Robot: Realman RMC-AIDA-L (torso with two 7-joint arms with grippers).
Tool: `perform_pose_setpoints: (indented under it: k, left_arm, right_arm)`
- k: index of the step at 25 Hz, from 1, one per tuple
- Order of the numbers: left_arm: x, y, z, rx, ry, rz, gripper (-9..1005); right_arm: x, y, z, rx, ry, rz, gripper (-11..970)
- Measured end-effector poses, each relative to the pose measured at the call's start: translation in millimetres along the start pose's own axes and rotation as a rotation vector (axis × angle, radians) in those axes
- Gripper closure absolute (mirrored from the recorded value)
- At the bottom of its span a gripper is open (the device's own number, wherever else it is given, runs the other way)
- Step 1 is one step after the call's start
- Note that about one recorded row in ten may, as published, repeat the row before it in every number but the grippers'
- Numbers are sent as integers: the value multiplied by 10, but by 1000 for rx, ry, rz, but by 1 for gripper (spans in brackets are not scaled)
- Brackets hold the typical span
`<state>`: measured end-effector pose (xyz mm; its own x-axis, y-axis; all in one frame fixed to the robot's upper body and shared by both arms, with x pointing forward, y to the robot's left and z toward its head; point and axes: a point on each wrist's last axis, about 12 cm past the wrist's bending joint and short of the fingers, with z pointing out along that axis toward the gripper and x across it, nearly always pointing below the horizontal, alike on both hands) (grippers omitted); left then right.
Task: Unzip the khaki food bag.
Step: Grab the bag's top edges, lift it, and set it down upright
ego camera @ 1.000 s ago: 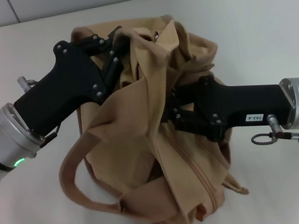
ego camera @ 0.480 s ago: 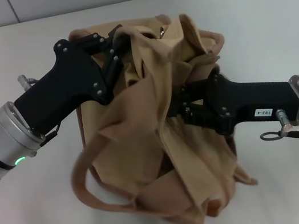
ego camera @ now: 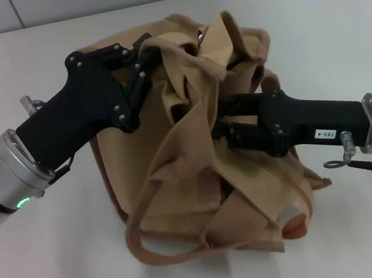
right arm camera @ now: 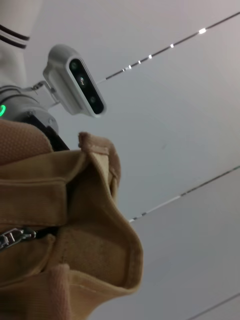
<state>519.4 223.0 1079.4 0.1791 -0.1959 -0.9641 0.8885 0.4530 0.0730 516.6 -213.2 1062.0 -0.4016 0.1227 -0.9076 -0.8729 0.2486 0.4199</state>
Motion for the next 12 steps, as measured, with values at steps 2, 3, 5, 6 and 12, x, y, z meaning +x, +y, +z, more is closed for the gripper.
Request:
perform_pose_setpoints:
  k: [2,3,5,6,12]
  left_arm:
    - [3,-5,-7,-2,0,-2,905]
    - [3,-5,-7,-2,0,-2,905]
    - [2,-3,-4,-1,-1,-2,905]
    - [0,-2,0,0,-1,-1,905]
    - [-11,12,31,7,-5,3,904]
  right_arm:
    - [1,-14,-18,20,-12,0,538]
    - [1,-14,-18,20,-12,0,518]
    - [0,-29,-15,35,-17,2,488]
    - [-6,-38,-5,39,-18,0,479]
    - [-102,-70,114,8,-1,35,452]
